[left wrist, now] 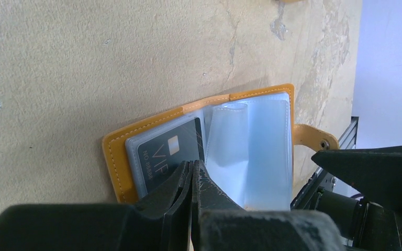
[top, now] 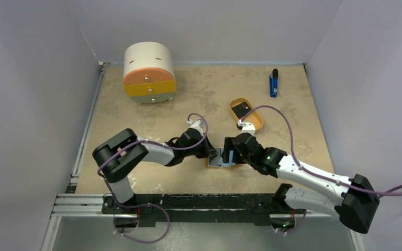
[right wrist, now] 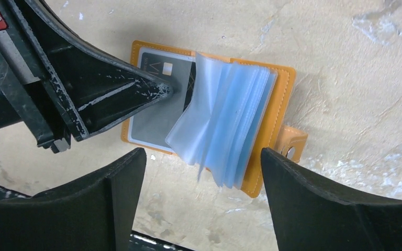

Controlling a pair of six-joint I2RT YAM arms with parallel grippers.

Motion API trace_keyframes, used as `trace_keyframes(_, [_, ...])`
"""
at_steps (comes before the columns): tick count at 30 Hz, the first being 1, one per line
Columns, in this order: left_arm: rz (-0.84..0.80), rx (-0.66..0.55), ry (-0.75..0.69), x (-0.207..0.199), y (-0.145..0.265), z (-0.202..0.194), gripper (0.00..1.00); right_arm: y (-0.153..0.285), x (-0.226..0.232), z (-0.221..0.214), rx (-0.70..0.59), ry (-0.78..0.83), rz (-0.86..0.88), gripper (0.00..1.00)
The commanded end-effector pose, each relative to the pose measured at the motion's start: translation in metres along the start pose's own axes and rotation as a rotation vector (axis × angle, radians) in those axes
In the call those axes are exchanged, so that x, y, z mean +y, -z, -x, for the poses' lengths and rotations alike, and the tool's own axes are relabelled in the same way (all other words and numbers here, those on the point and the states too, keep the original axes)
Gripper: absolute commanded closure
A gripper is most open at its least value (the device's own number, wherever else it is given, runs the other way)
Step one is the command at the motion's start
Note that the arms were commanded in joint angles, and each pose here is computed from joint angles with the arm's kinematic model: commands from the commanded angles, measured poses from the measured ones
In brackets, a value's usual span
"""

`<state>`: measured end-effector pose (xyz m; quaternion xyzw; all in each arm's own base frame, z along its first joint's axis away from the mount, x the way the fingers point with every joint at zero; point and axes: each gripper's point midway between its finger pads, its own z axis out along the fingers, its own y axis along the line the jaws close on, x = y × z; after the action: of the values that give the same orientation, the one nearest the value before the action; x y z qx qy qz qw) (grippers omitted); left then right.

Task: Put the credit cards into the card holder
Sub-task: Open the card holder at the center of the board.

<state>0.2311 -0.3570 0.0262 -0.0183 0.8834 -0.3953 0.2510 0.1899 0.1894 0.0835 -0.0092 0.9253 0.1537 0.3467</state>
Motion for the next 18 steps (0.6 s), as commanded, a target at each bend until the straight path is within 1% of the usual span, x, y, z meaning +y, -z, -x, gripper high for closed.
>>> trace_keyframes(1, [0.197, 0.06, -0.016, 0.058, 0.0, -0.025, 1.0, -0.005, -0.002, 0.007, 0.023, 0.12, -0.064, 0.16])
trace_keyframes(5, [0.191, 0.061, -0.01, 0.058, 0.001, -0.026, 1.0, -0.018, -0.008, 0.002, 0.041, 0.137, -0.113, 0.12])
trace_keyframes(8, [0.193, 0.065, -0.008, 0.059, 0.002, -0.028, 1.0, -0.018, -0.012, 0.006, 0.014, 0.084, -0.153, 0.13])
trace_keyframes(10, [0.197, 0.067, -0.008, 0.061, 0.003, -0.029, 1.0, -0.016, -0.014, 0.001, 0.025, 0.05, -0.157, 0.16])
trace_keyframes(13, [0.197, 0.069, -0.01, 0.062, 0.003, -0.03, 1.0, -0.017, -0.018, -0.006, 0.042, 0.04, -0.168, 0.21])
trace_keyframes(18, [0.193, 0.068, -0.008, 0.061, 0.003, -0.03, 1.0, -0.022, -0.024, -0.02, 0.083, 0.034, -0.186, 0.37])
